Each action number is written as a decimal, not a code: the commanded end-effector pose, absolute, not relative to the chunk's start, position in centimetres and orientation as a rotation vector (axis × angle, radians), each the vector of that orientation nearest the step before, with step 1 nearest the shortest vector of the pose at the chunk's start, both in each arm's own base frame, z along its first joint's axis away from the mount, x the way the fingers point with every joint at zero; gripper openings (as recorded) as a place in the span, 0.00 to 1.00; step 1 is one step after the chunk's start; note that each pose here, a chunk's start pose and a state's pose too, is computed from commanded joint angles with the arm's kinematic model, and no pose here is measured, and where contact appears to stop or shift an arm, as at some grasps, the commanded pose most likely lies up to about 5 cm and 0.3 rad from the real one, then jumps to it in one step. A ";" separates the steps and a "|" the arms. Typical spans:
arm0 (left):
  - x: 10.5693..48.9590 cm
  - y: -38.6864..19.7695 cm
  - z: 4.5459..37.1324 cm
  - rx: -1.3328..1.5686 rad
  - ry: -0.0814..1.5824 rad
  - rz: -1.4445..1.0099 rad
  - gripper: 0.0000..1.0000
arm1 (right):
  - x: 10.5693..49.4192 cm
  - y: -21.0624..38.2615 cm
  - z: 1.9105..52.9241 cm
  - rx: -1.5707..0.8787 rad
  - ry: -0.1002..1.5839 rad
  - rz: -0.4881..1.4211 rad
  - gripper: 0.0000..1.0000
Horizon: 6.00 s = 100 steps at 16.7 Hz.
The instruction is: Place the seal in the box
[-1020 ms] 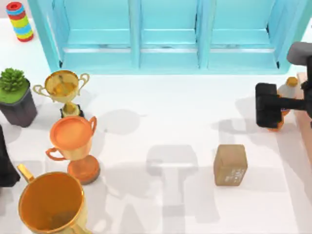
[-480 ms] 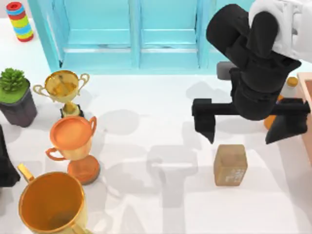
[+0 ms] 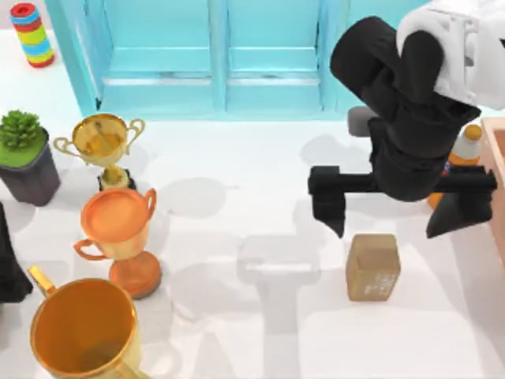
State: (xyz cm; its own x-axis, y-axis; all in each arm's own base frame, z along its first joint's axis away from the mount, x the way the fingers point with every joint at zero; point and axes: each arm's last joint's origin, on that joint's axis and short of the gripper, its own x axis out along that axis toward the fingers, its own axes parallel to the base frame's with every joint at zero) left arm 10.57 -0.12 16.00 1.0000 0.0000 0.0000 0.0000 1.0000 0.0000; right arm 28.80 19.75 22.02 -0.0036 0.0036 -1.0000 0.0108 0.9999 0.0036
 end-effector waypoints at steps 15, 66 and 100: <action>10.6 -0.1 16.0 0.000 0.000 0.000 1.00 | 28.7 19.9 13.2 0.012 1.572 -0.004 0.85; 10.6 -0.1 16.0 0.000 0.000 0.000 1.00 | 33.3 -5.8 26.4 0.009 1.598 -0.006 0.00; 10.6 -0.1 16.0 0.000 0.000 0.000 1.00 | 31.8 -9.8 21.0 0.009 1.569 -0.007 0.98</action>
